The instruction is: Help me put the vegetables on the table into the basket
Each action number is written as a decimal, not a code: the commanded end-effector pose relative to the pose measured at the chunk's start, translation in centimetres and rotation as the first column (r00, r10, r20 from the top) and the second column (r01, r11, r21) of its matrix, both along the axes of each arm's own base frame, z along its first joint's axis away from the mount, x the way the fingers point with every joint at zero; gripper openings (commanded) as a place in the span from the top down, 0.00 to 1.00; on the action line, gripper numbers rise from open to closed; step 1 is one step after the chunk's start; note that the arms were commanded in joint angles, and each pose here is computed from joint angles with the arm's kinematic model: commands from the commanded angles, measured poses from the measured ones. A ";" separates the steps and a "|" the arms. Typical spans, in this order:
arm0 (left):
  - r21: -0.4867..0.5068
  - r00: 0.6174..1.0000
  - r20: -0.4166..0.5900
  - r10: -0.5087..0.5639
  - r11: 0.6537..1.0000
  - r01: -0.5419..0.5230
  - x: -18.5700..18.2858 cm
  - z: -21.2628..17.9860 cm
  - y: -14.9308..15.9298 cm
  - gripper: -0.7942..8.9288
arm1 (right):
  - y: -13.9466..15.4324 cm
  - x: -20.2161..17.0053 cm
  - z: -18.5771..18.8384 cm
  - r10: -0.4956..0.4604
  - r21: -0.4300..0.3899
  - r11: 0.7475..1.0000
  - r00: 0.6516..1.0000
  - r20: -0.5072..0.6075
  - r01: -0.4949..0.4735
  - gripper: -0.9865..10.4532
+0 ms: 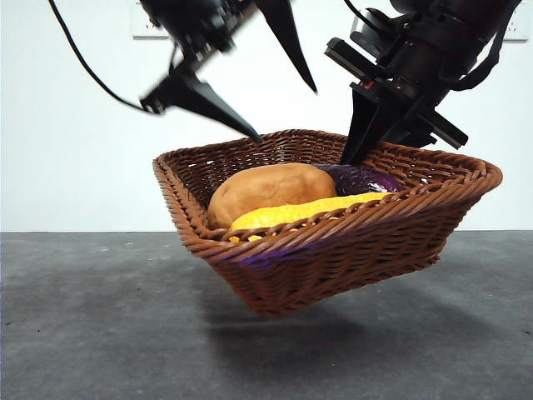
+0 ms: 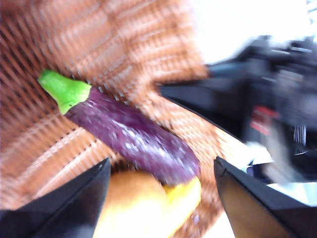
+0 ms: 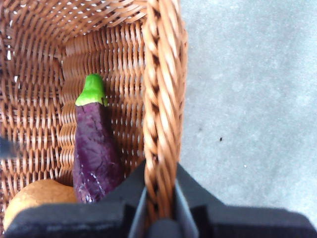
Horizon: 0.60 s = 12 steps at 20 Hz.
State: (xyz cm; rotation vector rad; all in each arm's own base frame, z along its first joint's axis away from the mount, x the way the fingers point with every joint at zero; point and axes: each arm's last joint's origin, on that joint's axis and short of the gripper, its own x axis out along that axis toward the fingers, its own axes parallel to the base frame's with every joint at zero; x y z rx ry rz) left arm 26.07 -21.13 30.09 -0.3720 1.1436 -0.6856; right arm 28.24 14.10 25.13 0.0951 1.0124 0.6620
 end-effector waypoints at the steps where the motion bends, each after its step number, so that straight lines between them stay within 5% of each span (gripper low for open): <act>1: 0.027 0.995 0.087 -0.053 0.998 0.051 -1.1 1.7 1.7 0.56 | 0.0 0.0 -0.2 0.001 0.008 1.000 1.000 -0.016 -0.001 0.92; 9: 0.221 0.912 0.410 -0.027 0.973 -0.070 -9.8 9.2 10.7 0.57 | 0.0 -0.2 -0.3 0.000 0.002 1.000 0.999 -0.041 0.000 0.92; 10: 0.263 0.896 0.444 -0.031 0.960 -0.097 -11.0 9.6 11.7 0.65 | -0.1 -0.2 -0.3 -0.006 0.003 1.000 0.999 -0.047 0.006 0.92; 11: 0.309 0.878 0.477 -0.038 0.943 -0.127 -12.1 10.0 12.5 0.87 | -0.1 -0.2 -0.3 -0.019 0.009 1.000 0.998 -0.055 0.020 0.92; 12: 0.343 0.861 0.507 -0.031 0.924 -0.168 -13.1 10.3 13.3 0.92 | 0.0 -0.2 -0.2 -0.031 0.018 0.999 0.998 -0.058 0.032 0.92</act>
